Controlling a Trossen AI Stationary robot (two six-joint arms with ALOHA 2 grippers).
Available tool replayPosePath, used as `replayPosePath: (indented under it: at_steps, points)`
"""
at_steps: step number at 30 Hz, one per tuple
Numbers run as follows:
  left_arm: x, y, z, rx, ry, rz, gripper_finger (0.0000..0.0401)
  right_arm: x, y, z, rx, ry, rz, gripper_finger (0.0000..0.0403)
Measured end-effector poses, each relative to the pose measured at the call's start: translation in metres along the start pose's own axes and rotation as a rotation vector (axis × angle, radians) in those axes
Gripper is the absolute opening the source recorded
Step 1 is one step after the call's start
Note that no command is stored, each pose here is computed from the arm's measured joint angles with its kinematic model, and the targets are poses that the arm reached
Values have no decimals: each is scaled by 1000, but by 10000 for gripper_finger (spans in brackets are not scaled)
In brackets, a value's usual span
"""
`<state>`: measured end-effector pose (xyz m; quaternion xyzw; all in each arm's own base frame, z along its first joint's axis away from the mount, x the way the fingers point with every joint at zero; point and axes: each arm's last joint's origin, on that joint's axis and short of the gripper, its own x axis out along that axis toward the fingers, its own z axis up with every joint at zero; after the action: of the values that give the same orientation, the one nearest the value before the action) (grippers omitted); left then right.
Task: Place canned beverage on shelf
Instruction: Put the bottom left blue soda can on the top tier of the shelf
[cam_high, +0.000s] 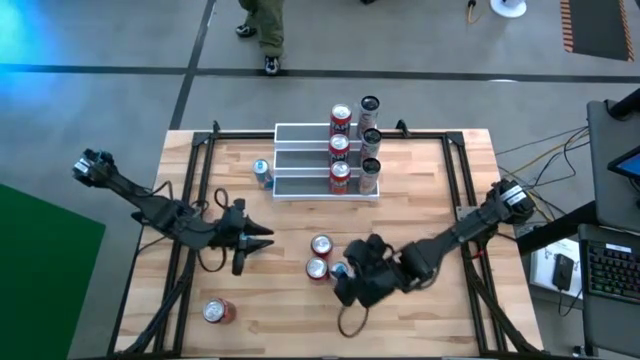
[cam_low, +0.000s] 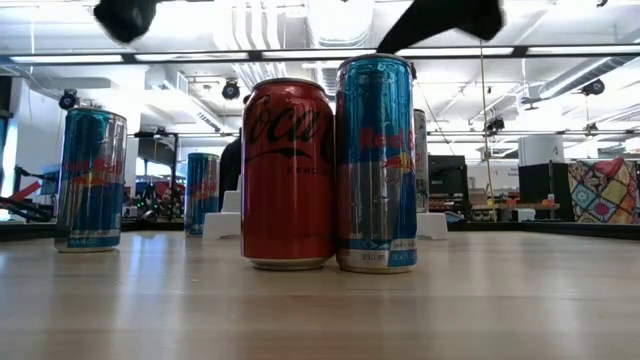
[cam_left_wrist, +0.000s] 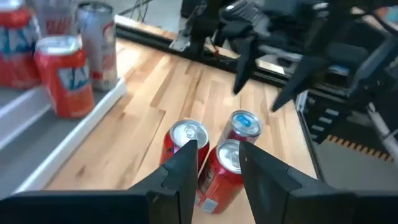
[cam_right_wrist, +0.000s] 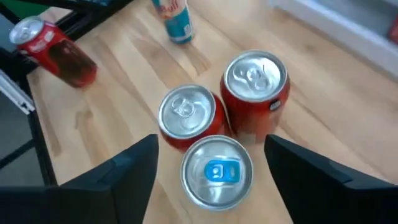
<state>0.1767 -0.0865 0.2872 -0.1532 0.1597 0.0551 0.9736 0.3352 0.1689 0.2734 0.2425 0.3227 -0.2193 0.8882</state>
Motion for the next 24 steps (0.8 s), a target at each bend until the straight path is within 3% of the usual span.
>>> replayPosePath:
  at_steps: [6, 12, 18, 24]
  points:
    - [0, -1, -6, -92, 1, -18, 108, -3, 3, -8, -87, -17, -13, 322]
    - [0, -1, -6, -94, -4, -12, 157, 4, 4, -15, -136, 24, -19, 359]
    - [0, -1, -6, -99, -1, -11, 220, 17, 5, -25, -278, 59, -43, 364]
    - [2, -1, -8, -84, 7, 1, 254, 21, 4, -27, -326, 87, -41, 364]
